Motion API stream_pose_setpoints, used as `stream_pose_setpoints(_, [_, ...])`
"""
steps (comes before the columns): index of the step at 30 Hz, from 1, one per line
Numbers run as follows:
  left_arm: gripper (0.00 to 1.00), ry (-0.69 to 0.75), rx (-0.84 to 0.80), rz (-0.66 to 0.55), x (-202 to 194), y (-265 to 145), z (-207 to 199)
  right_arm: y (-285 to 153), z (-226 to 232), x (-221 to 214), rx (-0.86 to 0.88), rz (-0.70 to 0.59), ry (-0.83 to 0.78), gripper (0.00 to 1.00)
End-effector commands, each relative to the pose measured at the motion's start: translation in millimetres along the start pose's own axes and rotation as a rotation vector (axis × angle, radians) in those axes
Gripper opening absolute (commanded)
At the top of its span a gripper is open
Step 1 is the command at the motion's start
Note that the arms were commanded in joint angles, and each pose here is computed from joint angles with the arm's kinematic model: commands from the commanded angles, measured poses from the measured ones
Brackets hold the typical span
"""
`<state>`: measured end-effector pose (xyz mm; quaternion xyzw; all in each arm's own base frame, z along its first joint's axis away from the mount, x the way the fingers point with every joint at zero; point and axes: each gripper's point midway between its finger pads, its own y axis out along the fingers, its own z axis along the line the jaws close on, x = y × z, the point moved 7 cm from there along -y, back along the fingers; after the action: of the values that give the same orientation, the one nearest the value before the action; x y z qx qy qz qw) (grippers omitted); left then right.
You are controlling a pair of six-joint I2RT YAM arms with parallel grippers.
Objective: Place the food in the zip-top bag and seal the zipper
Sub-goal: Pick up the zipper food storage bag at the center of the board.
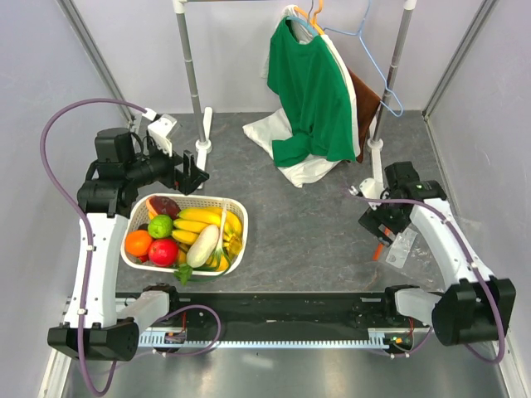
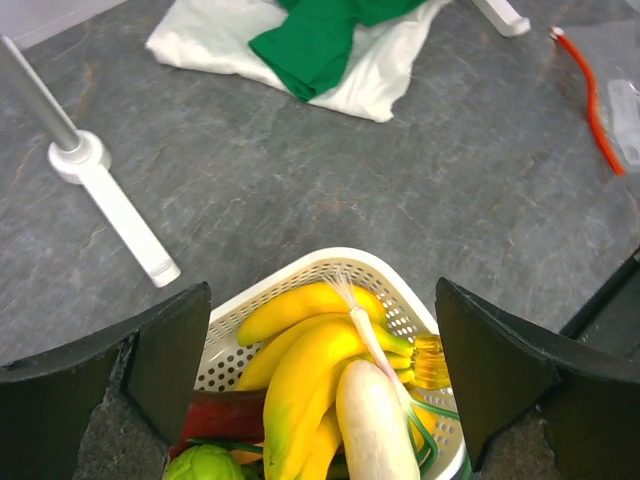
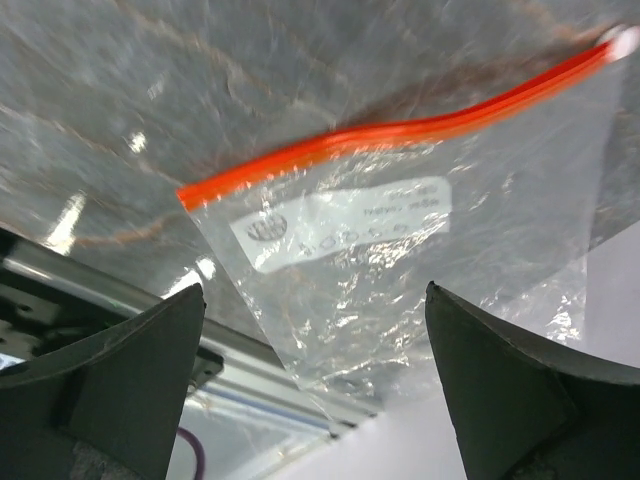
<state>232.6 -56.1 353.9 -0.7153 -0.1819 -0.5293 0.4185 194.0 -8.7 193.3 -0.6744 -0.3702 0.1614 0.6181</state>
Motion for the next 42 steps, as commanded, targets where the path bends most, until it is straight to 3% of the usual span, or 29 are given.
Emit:
stream_pose_setpoints(1, [1.00, 0.111, -0.141, -0.058, 5, -2, -13, 28, -10, -18, -0.048, 0.168, -0.113, 0.98])
stream_pose_setpoints(6, [1.00, 0.124, -0.171, -0.061, 3, -1, -15, 61, -24, -21, -0.052, 0.280, -0.214, 0.98])
stream_pose_setpoints(12, [1.00, 0.124, -0.205, -0.051, -7, 1, -19, 77, -60, -4, -0.035, 0.264, -0.182, 0.98])
stream_pose_setpoints(21, [1.00, 0.099, -0.229, -0.046, -11, 3, -21, 78, -71, 42, -0.122, 0.037, 0.521, 0.98])
stream_pose_setpoints(25, [1.00, 0.109, -0.224, -0.057, -8, 4, -20, 96, -88, 34, -0.318, 0.157, 0.695, 0.93])
stream_pose_setpoints(31, [1.00, 0.127, -0.220, -0.066, -9, 3, -20, 114, -83, 26, -0.309, 0.246, 0.780, 0.88])
stream_pose_setpoints(34, [1.00, 0.129, -0.218, -0.068, -11, 5, -19, 119, -82, 20, -0.328, 0.294, 0.777, 0.81])
stream_pose_setpoints(37, [1.00, 0.127, -0.216, -0.068, -11, 6, -18, 119, -81, 18, -0.308, 0.292, 0.788, 0.66])
stream_pose_setpoints(40, [1.00, 0.130, -0.211, -0.069, -11, 6, -18, 111, -75, 22, -0.255, 0.262, 0.828, 0.47])
stream_pose_setpoints(42, [1.00, 0.131, -0.211, -0.071, -11, 7, -17, 106, -69, 21, -0.218, 0.254, 0.842, 0.24])
